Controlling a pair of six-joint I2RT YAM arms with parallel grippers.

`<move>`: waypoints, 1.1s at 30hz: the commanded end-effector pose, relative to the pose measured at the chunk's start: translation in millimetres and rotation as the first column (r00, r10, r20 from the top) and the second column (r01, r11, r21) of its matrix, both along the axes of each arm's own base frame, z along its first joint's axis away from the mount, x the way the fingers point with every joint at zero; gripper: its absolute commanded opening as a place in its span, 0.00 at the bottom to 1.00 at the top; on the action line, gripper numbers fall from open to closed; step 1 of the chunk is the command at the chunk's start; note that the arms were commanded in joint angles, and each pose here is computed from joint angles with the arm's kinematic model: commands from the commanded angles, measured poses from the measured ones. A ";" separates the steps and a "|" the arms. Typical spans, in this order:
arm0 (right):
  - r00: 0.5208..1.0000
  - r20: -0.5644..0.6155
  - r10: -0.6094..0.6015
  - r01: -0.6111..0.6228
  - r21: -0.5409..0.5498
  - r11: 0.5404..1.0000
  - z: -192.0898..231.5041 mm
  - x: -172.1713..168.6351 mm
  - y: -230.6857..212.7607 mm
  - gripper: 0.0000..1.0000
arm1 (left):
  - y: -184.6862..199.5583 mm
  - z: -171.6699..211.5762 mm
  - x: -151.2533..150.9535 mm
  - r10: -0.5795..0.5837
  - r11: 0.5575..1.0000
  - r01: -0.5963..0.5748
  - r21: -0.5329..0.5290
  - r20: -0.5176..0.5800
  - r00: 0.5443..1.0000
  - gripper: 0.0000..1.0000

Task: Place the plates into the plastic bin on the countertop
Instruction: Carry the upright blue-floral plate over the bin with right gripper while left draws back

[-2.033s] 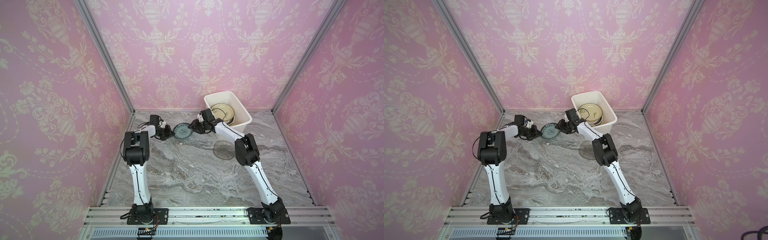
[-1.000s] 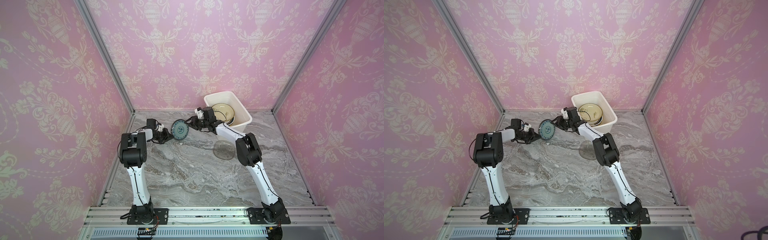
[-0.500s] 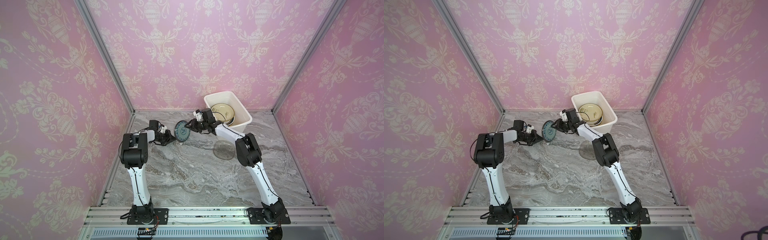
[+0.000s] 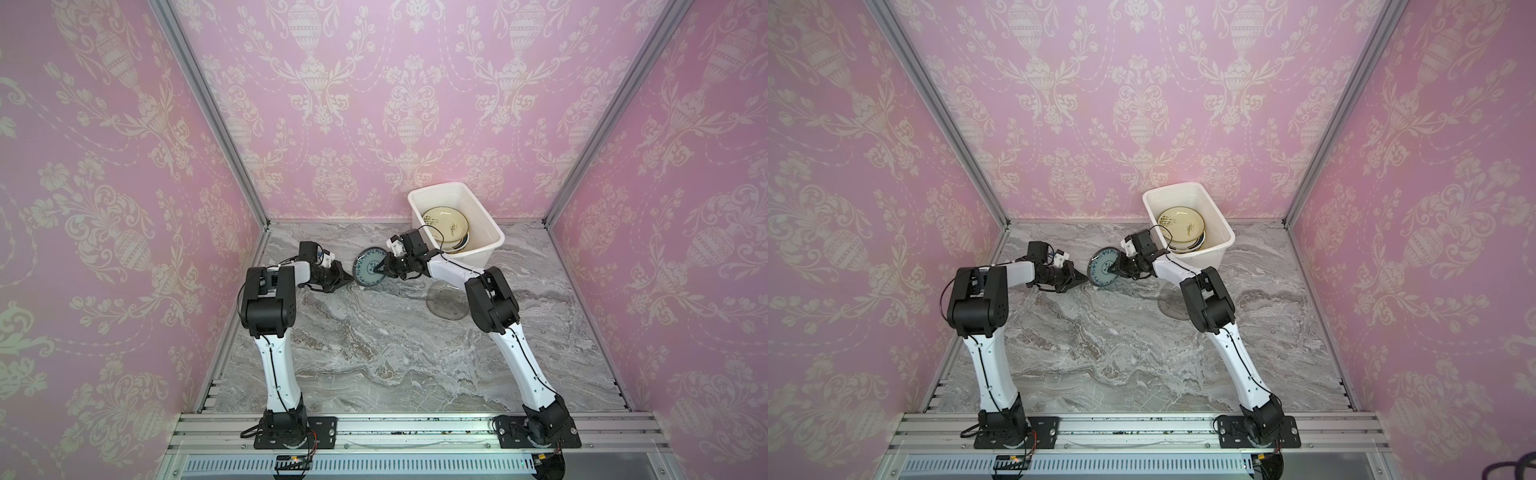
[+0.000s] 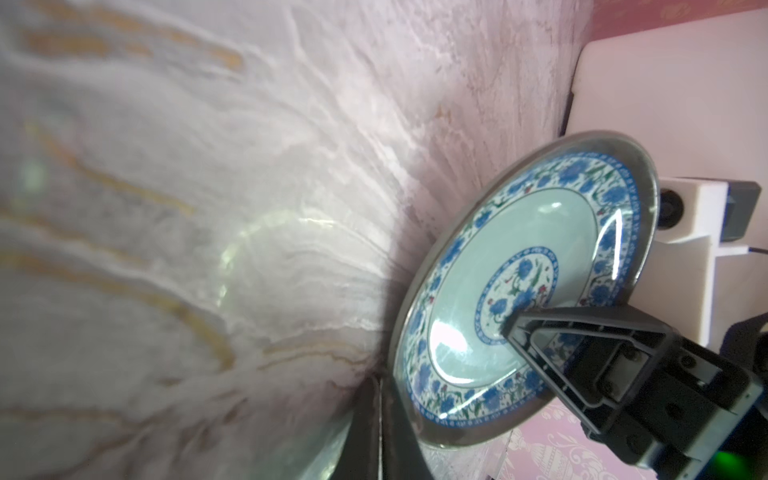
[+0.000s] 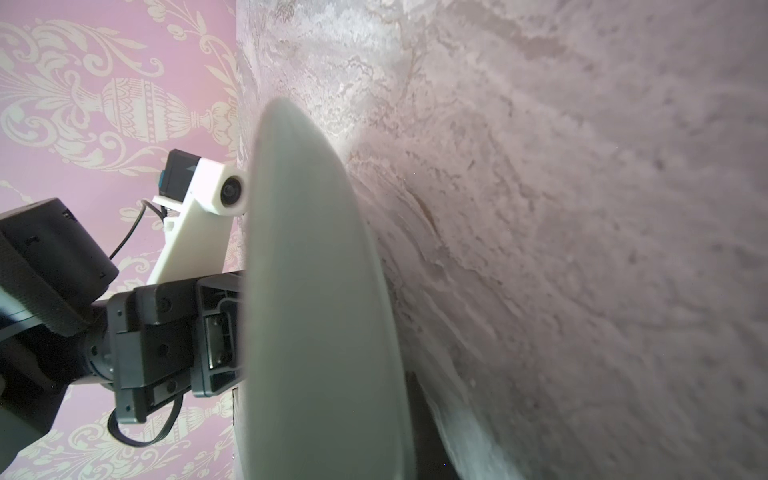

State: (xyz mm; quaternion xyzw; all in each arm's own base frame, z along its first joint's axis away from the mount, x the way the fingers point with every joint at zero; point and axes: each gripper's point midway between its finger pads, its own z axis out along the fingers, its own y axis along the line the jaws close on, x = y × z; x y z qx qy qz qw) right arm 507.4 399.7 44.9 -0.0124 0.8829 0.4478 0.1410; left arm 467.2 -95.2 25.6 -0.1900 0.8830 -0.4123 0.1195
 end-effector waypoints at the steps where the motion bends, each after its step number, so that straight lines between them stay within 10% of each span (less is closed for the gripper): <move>1: 0.999 0.047 -0.024 0.027 -0.062 0.998 26.3 1.9 -8.7 0.09 | 6.0 9.5 -5.6 0.047 0.998 -0.047 0.052 0.009 0.999 0.20; 9: 0.979 0.204 -0.002 0.021 -0.094 0.995 110.0 4.8 -19.9 0.07 | 47.5 114.5 18.0 0.163 0.946 -0.249 0.207 0.360 0.919 0.49; 16: 0.935 0.355 0.005 0.013 -0.048 0.999 206.4 8.6 -37.4 0.07 | 64.5 232.0 27.0 0.205 0.904 -0.408 0.128 0.707 0.677 0.75; 25: 0.885 0.372 -0.281 0.249 0.132 0.960 296.9 45.6 -132.4 0.06 | 27.5 344.8 48.3 0.146 0.968 -0.250 -0.038 0.891 0.429 0.84; 33: 0.822 0.241 -0.516 0.485 0.179 0.856 280.3 69.2 -217.8 0.07 | -82.7 344.0 65.1 -0.169 0.982 -0.003 0.188 0.895 0.414 0.86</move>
